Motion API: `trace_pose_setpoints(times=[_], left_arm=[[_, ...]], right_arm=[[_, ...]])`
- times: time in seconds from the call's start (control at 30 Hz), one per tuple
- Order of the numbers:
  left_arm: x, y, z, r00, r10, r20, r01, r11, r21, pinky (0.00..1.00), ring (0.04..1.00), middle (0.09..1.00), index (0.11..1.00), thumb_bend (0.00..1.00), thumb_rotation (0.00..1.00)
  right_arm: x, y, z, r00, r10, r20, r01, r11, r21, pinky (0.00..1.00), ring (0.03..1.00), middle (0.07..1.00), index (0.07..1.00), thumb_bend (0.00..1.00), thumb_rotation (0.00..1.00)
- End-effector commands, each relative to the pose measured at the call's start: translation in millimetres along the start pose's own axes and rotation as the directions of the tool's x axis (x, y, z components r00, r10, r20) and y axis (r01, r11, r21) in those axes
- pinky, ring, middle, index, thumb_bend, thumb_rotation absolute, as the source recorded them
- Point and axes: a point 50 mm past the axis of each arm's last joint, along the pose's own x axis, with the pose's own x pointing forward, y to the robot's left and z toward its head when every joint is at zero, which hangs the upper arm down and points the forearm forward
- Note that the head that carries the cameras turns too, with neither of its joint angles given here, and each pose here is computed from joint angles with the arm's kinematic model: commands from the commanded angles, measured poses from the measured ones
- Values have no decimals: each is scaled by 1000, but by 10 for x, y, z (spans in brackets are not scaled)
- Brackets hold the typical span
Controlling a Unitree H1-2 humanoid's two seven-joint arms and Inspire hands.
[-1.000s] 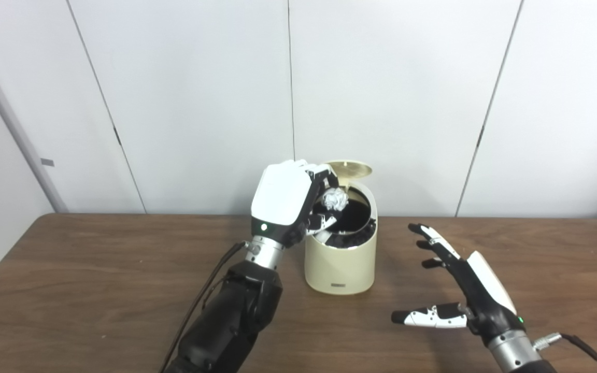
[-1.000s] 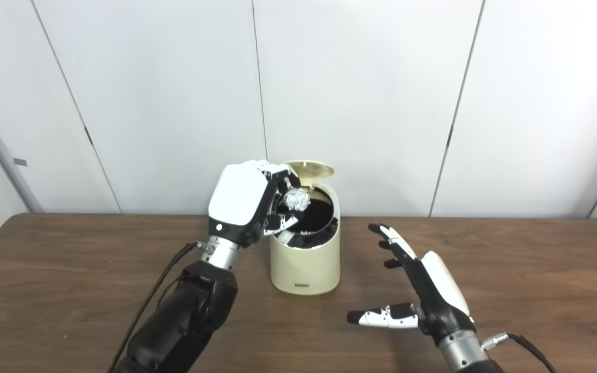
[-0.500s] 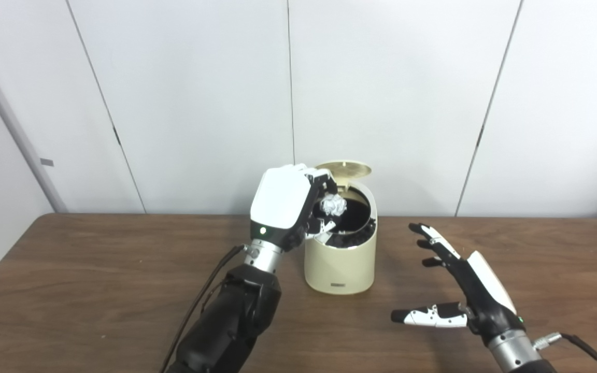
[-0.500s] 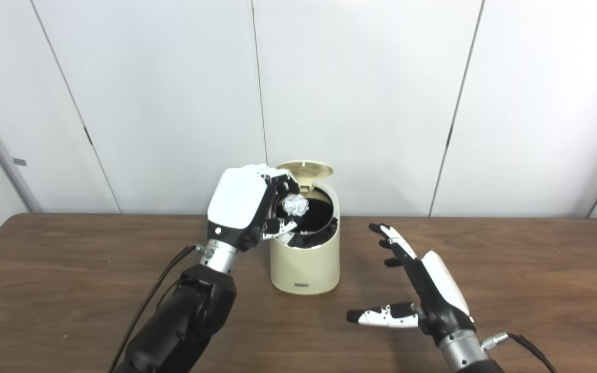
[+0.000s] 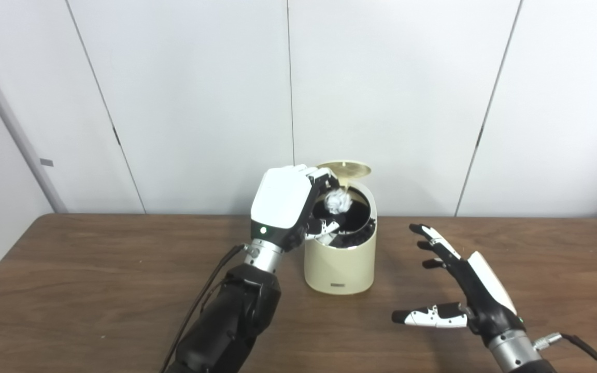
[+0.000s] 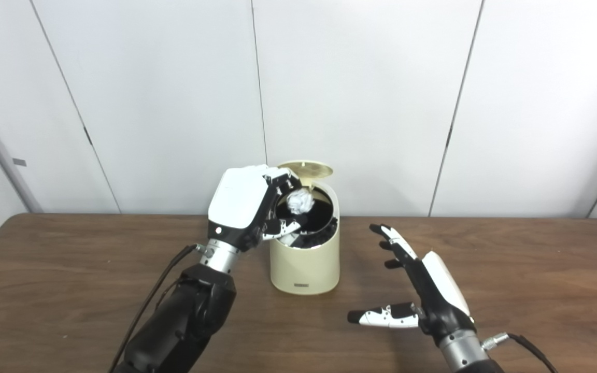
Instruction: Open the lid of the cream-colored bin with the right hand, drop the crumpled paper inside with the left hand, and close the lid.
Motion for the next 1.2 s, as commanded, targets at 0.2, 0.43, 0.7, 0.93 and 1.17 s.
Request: trace_pose_setpoints(times=[0.2,0.43,0.7,0.93,1.17], left_arm=[[196,195,52,996,70,49,-70,998,2,551,587,553,638,941,321],[195,188,47,997,67,48,-67,998,6,538,578,562,638,948,325],[129,209,46,994,99,43,-94,991,-93,509,543,525,605,809,209],[-175,389,17,992,121,-27,-122,918,-378,394,495,473,513,524,3],[-499,677,-130,987,119,-108,-160,783,-601,486,601,637,499,511,69]], right_arm=[[44,-99,178,997,-30,69,30,1000,-2,732,871,959,903,837,164],[47,-99,173,997,-28,66,28,1000,3,735,877,962,904,834,162],[80,-113,165,994,-53,96,53,999,1,729,858,945,896,799,211],[133,-141,185,992,-71,106,72,997,-13,726,853,934,890,745,287],[223,-224,188,990,-82,114,87,996,-32,734,875,948,901,750,362]])
